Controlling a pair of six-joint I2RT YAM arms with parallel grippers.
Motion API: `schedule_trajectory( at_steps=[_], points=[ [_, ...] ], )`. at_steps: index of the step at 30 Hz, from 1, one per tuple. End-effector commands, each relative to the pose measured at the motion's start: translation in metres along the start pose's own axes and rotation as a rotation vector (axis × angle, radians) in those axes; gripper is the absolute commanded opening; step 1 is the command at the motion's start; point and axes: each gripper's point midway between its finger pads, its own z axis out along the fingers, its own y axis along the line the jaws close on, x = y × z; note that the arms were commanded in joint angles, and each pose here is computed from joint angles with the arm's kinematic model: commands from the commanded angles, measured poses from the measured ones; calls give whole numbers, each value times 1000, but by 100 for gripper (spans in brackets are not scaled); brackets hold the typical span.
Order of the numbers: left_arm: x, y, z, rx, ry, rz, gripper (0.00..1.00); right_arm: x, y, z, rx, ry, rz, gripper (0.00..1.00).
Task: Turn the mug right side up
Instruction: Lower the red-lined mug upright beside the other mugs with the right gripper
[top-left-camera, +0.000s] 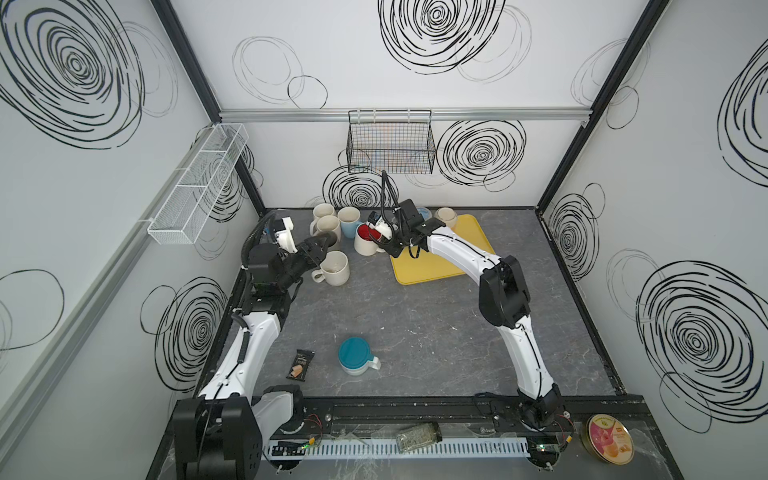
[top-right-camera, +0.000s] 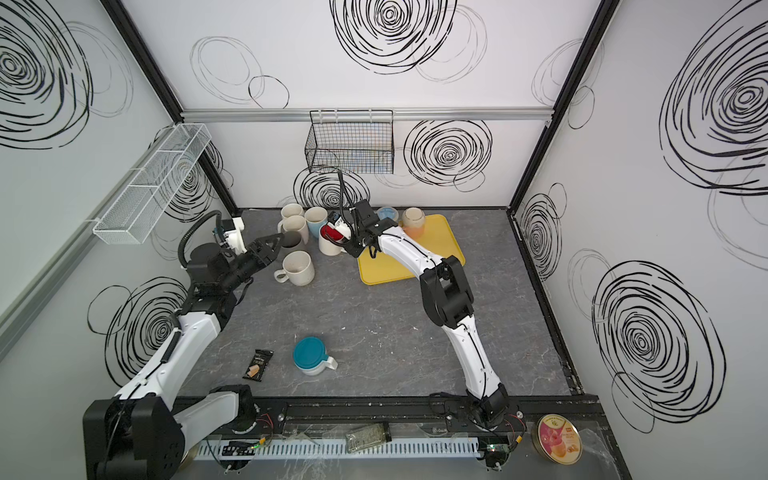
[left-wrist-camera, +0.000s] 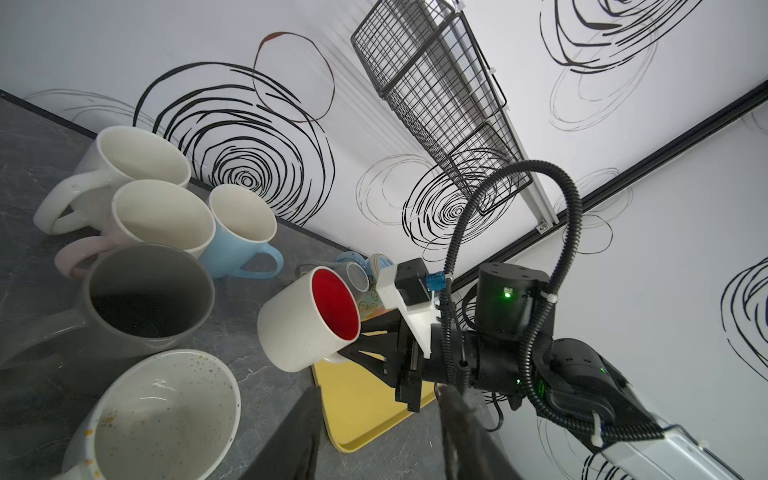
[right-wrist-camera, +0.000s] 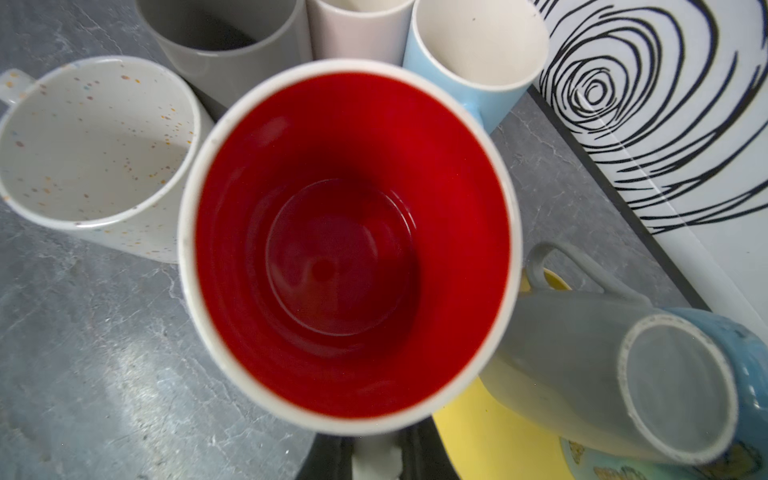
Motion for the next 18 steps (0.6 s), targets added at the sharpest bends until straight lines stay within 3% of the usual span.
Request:
schedule_trajectory(
  at_steps=[1, 15, 18],
  points=[
    [-9, -14, -9, 32, -11, 60, 50, -25, -14, 0, 42, -76, -43, 0],
    [-5, -13, -17, 29, -4, 60, 50, -21, -14, 44, 54, -99, -93, 0],
    [-5, -14, -17, 32, -2, 58, 50, -25, -13, 51, 69, -120, -110, 7]
  ],
)
